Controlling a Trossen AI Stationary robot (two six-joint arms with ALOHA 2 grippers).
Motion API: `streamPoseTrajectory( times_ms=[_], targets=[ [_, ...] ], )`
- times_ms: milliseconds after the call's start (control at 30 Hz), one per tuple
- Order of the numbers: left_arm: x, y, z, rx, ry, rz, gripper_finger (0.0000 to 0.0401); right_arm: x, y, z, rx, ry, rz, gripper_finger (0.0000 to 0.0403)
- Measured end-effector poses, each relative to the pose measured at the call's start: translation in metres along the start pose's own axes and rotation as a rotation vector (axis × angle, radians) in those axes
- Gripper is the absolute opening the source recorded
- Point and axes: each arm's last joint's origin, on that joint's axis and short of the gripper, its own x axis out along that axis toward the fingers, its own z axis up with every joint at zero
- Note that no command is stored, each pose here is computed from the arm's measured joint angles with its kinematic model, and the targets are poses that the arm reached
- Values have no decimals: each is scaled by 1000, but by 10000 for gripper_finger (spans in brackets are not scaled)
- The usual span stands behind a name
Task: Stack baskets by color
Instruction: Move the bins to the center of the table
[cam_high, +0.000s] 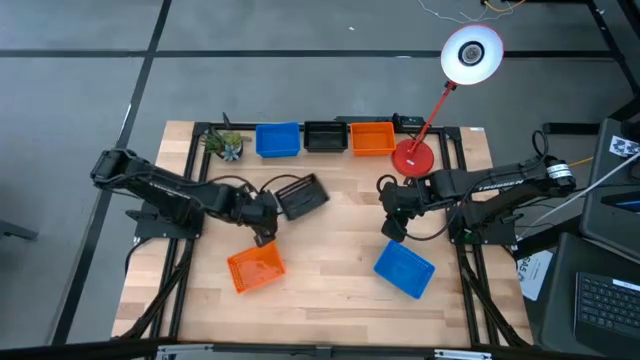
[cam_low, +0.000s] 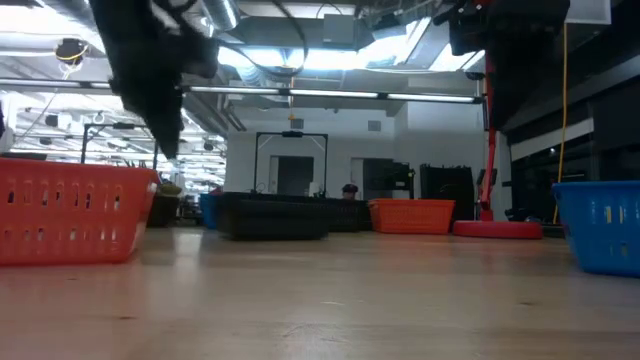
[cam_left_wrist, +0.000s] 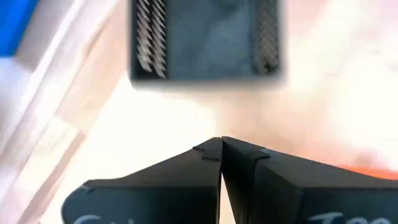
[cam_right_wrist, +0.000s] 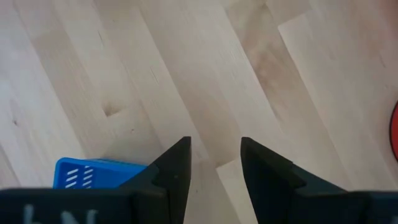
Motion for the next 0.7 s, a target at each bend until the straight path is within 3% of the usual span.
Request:
streamPoseTrajectory(
  times_ms=[133, 300, 467, 600, 700],
  targets=[
    [-19, -5, 1, 17, 180, -163, 0, 0, 0, 0, -2, 0, 0, 139],
    [-25, -22, -16, -63, 448, -360, 0, 0, 0, 0, -32, 0, 0, 139],
    [-30, -40, -52, -128, 794, -322, 0, 0, 0, 0, -59, 1, -1, 139],
    [-47, -64, -76, -219, 862, -330, 0, 0, 0, 0, -61, 2, -1, 139],
    [-55, -82, -92, -298, 830, -329, 0, 0, 0, 0, -68, 2, -1, 139]
  ],
)
